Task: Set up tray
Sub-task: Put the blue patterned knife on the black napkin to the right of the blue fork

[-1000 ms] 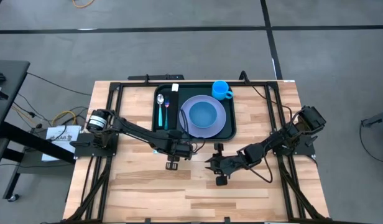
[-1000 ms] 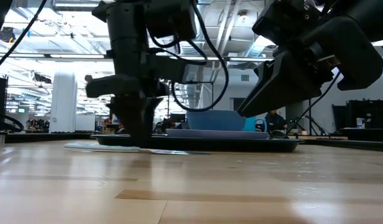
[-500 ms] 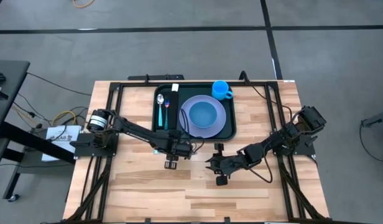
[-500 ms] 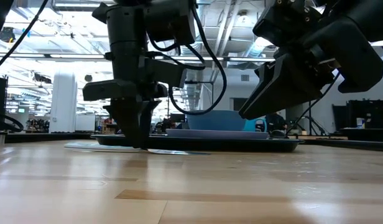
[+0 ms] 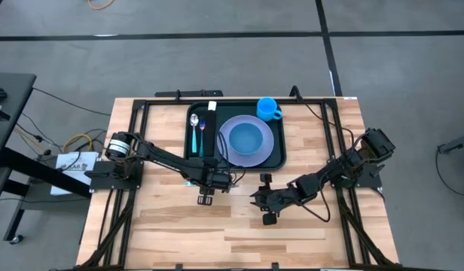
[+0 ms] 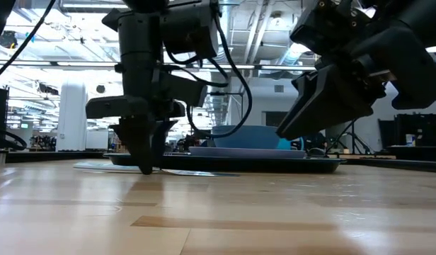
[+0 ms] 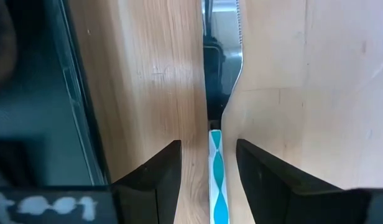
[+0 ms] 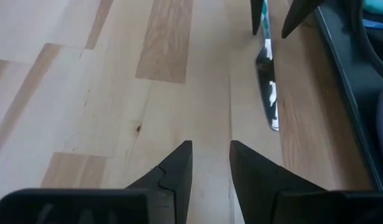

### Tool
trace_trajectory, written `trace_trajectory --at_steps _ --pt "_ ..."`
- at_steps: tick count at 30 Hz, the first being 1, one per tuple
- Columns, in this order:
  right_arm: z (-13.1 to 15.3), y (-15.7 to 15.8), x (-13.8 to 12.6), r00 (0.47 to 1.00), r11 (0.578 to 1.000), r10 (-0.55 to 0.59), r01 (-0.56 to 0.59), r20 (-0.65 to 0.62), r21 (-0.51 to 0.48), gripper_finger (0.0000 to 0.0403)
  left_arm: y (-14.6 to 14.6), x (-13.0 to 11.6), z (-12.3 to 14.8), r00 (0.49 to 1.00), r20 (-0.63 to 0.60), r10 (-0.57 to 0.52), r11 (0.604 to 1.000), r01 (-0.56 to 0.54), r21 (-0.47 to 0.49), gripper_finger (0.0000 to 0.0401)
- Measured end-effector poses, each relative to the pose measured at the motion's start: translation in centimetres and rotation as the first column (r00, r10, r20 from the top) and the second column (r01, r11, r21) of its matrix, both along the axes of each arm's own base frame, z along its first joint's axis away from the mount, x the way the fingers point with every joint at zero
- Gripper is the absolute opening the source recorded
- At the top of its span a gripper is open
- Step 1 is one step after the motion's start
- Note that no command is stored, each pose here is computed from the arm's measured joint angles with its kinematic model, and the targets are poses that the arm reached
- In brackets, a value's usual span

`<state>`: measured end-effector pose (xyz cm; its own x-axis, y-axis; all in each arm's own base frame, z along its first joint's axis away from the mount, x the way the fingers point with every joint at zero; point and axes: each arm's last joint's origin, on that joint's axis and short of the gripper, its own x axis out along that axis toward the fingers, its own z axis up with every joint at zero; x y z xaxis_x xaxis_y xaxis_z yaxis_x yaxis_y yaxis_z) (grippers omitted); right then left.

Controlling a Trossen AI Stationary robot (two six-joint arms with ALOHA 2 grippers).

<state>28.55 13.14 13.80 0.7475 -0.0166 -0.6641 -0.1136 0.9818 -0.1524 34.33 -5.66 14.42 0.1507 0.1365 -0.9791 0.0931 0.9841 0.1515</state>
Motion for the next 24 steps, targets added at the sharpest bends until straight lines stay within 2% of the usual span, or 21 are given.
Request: trace_trajectory --at_steps 11,16,19,24 --pt "0.0 0.03 -0.01 1.0 1.0 0.002 -0.002 0.0 0.0 0.01 0.11 -0.03 -0.38 0.999 0.038 0.014 1.0 -0.014 -0.005 0.0144" --pt "0.0 0.03 -0.01 1.0 1.0 0.002 -0.002 0.0 0.0 0.01 0.39 0.05 -0.41 0.999 0.035 0.027 0.999 -0.025 -0.04 0.014" --pt "0.0 0.03 -0.01 1.0 1.0 0.002 -0.002 0.0 0.0 0.01 0.56 0.03 -0.45 0.999 0.026 0.045 0.997 -0.044 -0.068 0.0121" --pt "0.0 0.03 -0.01 1.0 1.0 0.002 -0.002 0.0 0.0 0.01 0.49 0.01 -0.5 0.999 0.015 0.048 0.993 -0.046 -0.108 0.0061"
